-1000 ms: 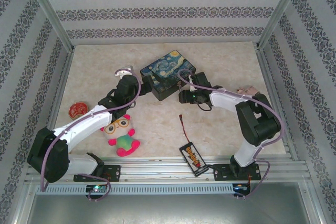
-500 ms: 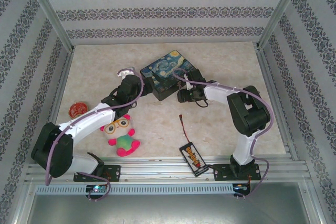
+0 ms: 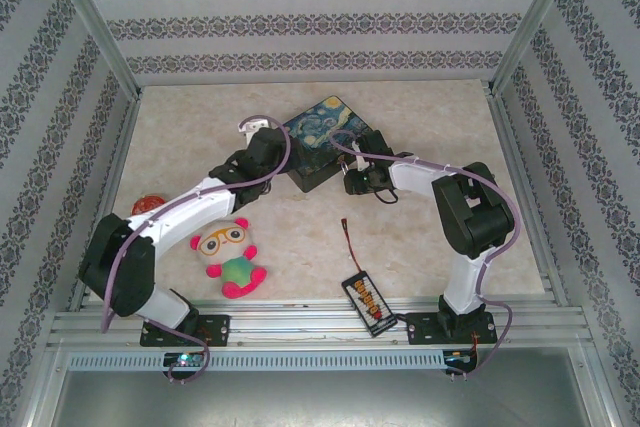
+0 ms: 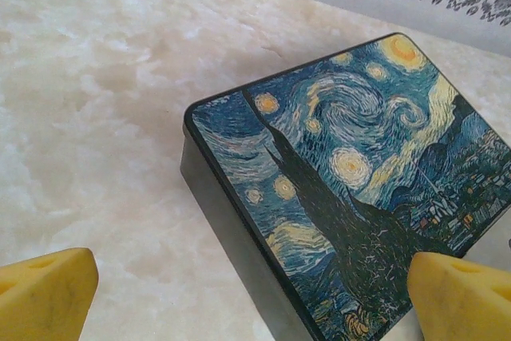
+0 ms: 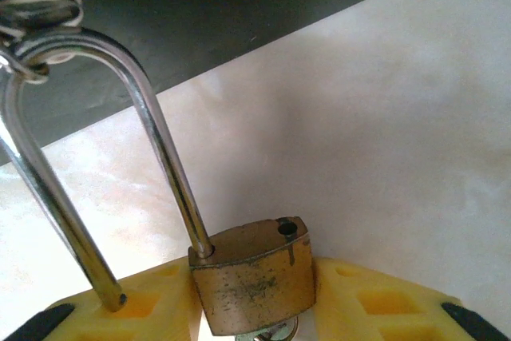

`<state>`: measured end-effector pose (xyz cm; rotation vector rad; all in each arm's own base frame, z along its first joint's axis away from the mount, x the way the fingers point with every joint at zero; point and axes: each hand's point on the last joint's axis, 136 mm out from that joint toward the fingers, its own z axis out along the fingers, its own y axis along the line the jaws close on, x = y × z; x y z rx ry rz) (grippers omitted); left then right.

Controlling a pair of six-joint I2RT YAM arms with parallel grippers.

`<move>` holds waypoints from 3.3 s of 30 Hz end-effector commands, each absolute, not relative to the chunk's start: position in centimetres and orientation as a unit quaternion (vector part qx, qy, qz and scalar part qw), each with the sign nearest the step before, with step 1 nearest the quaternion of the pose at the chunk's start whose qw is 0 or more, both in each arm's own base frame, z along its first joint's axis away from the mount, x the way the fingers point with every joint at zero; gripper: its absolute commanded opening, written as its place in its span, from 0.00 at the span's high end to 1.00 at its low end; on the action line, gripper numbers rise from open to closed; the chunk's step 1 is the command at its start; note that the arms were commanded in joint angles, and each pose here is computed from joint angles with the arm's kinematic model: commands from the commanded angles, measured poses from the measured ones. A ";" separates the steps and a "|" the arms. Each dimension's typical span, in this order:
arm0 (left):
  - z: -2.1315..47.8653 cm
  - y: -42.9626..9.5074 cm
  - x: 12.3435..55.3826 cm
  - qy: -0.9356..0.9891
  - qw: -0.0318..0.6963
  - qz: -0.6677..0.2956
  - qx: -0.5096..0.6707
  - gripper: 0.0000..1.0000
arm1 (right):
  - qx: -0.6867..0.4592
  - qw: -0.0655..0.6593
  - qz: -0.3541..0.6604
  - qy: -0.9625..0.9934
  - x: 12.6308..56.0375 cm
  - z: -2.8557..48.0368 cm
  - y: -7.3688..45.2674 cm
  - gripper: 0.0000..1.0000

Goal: Unlock the padlock with the key

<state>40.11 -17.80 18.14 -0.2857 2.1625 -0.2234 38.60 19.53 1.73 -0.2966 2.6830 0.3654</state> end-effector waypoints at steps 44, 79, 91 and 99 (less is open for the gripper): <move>7.6 -21.1 41.3 0.932 0.343 -0.043 -0.109 0.01 | 0.034 0.184 0.304 0.934 37.6 2.4 23.0 1.00; 9.0 -24.5 39.4 0.917 0.368 -0.071 -0.135 0.01 | 0.205 0.155 0.327 0.910 34.2 1.8 20.3 1.00; 8.1 -24.4 38.7 0.920 0.366 -0.079 -0.119 0.01 | 0.213 0.173 0.350 0.896 36.0 3.0 19.8 1.00; 7.7 -23.9 38.3 0.924 0.360 -0.067 -0.111 0.01 | 0.219 0.177 0.372 0.885 37.1 3.1 19.9 1.00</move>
